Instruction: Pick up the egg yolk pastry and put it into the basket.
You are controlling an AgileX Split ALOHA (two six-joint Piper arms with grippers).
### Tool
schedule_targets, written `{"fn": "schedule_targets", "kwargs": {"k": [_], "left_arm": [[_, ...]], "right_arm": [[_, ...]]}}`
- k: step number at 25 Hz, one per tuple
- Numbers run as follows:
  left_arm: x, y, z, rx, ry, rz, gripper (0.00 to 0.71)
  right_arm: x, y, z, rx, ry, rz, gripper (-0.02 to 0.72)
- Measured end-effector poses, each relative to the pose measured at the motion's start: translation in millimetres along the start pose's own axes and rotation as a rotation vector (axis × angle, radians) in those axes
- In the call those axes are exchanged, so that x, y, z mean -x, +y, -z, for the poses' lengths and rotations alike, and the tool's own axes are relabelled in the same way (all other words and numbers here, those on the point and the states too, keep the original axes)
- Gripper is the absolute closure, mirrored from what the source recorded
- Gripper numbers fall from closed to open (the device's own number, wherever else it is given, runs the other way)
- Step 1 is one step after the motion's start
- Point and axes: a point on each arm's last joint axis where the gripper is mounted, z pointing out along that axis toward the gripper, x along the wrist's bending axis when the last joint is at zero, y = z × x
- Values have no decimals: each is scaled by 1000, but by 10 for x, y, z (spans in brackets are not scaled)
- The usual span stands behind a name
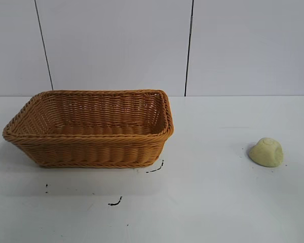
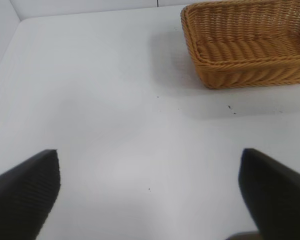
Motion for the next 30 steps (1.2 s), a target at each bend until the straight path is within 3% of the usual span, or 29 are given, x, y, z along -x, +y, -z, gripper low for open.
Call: {"fn": "schedule_targets", "kwargs": {"k": [11,16,23,30], "left_arm": [[0,0,0,0,0,0,14],[0,0,0,0,0,0,14],[0,0,0,0,0,0,14],[0,0,0,0,0,0,14]], "right_arm": [[1,0,0,0,-1,1,71],[-3,179,20,-33,-2,1,24],[-22,868,-352,-261,-7,3,9],[-44,1455,-1256,-506,-1,49,8]]}}
